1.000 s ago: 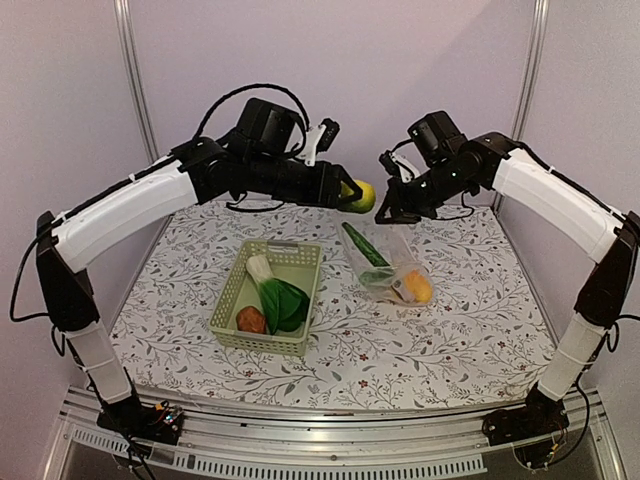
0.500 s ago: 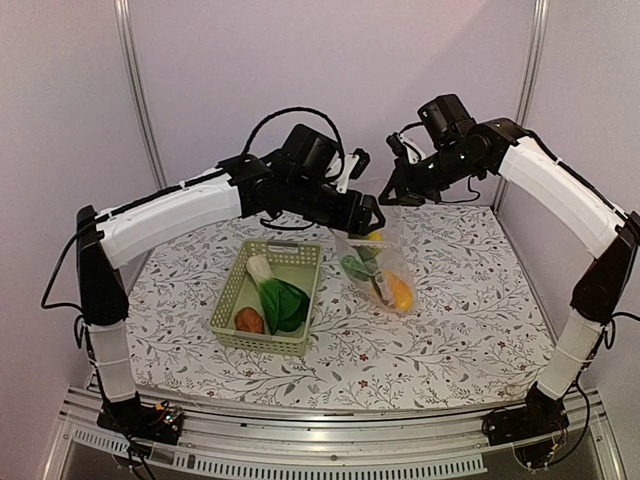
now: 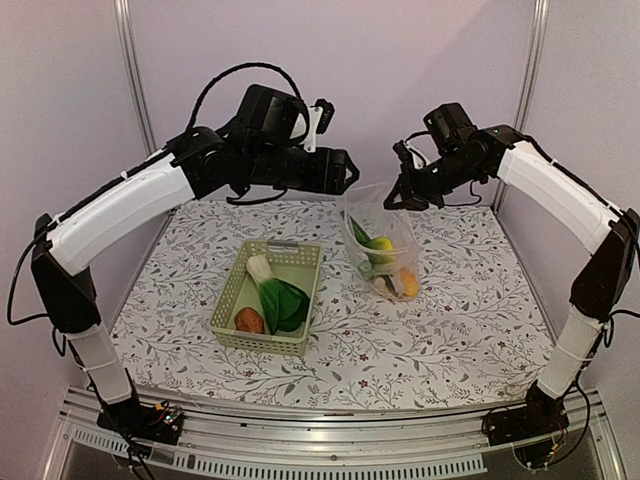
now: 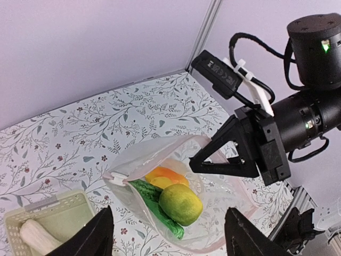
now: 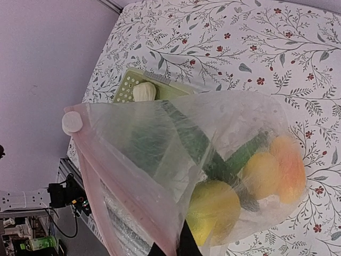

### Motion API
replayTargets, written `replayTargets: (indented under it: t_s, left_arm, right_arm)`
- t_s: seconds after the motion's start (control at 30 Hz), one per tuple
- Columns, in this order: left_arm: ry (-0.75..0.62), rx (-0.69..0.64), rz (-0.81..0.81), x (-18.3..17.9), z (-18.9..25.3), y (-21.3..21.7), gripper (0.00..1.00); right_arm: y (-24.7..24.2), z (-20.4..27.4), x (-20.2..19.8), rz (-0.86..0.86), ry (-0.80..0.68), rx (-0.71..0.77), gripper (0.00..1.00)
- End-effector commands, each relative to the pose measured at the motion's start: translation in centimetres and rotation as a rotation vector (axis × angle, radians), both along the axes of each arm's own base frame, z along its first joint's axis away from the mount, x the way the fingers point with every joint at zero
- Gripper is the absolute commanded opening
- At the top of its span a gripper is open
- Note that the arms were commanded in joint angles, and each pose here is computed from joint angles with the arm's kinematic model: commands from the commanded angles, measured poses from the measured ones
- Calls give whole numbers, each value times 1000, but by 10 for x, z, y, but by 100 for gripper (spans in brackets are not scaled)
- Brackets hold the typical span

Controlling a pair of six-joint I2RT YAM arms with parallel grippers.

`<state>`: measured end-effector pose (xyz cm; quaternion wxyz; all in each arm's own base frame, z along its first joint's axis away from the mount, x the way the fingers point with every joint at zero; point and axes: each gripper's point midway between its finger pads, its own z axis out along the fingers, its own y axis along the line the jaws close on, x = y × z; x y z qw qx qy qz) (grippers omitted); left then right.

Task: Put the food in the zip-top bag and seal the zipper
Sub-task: Adjust the zipper food storage bag.

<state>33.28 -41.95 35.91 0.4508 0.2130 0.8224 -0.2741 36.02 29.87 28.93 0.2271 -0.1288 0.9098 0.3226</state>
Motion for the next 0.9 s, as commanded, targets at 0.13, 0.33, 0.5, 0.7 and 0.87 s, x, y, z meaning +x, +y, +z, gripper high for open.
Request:
replayTargets:
  t_s: [0.13,0.33,0.5,0.7,0.87]
  left_arm:
    - [236,124,63,-8,-77,9,63]
    - [339,189,104,7,-109,9,59]
    - [388,196,101,20,-118,7,11]
    - [15,-130,-106,-4,41,-48,0]
    - [-38,-185,0,16,40,-45,0]
  right_arm:
    - [2,-3,-5,0,0,38,1]
    - [7,-3,-8,10,-1,47,1]
    - [11,9,-12,17,-24,51,2]
    - [-13,46,3,-99,-139,-117,2]
    - [-43,-22,13,-128,-15,-153,0]
